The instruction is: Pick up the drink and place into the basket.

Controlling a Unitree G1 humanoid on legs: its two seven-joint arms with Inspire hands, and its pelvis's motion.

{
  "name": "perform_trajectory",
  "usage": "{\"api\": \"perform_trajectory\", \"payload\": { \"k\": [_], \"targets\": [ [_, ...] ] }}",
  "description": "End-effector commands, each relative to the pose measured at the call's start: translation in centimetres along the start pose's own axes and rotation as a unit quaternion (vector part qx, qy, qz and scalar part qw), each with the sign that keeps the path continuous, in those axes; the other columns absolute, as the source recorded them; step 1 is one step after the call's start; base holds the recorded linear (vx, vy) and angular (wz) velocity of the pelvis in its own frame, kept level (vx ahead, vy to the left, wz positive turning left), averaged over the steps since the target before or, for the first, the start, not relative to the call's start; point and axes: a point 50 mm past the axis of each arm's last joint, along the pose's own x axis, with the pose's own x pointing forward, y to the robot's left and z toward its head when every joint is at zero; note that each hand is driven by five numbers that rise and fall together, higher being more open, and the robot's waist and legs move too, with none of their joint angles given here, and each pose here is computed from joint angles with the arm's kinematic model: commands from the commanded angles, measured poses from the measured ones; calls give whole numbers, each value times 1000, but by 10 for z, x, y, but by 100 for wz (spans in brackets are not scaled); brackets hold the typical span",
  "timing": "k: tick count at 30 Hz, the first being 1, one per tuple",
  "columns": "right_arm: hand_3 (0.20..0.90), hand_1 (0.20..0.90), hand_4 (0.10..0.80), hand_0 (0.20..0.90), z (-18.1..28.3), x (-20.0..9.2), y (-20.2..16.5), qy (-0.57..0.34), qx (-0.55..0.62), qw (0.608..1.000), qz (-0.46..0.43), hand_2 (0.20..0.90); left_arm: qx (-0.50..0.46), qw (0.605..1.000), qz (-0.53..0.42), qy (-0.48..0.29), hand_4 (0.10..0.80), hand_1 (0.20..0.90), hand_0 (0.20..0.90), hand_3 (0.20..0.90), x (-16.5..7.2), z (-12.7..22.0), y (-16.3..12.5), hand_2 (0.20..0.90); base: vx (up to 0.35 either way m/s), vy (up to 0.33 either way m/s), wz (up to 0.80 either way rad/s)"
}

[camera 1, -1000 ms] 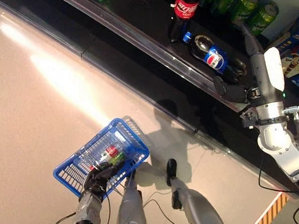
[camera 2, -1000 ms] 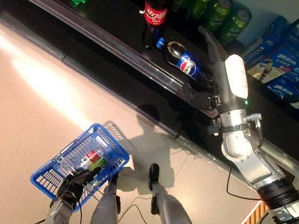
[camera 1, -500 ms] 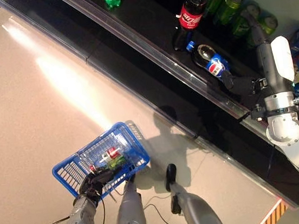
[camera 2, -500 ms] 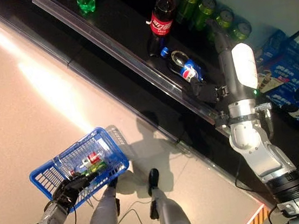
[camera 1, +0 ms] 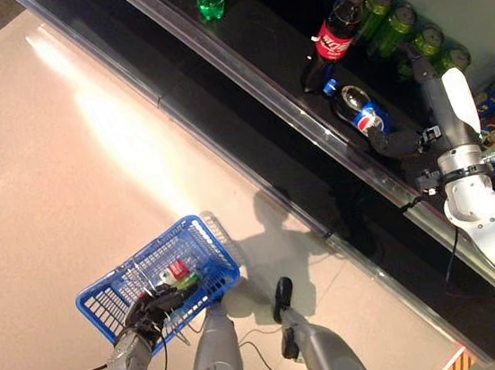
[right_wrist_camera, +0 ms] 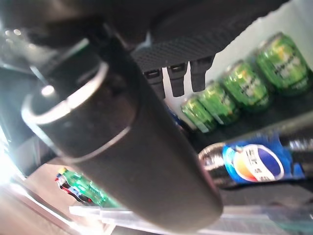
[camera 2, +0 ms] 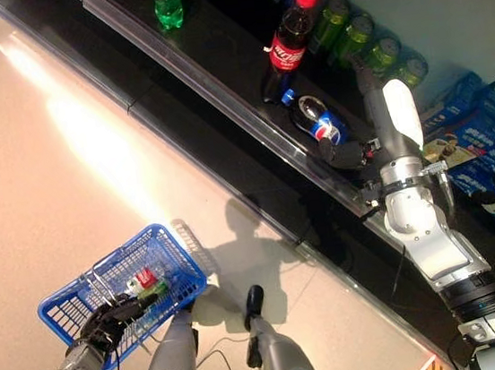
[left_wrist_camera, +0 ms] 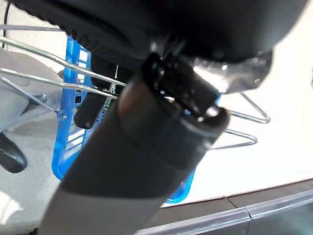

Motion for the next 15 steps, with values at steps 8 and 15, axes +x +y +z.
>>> {"api": "perform_trajectory", "payload": {
  "k": [8, 15],
  "targets": [
    [900, 900, 800, 900, 8, 19, -1, -3, 95, 995, 22, 900, 48, 996, -38, -59, 100, 300, 300, 200, -8, 26, 11, 300, -2, 1, 0],
    [900, 900, 800, 900, 1, 27, 4, 24, 121, 991, 43, 900, 51, 996, -45, -62, 100, 300, 300, 200, -5, 31, 3, 300, -5, 0, 0]
  ]
}}
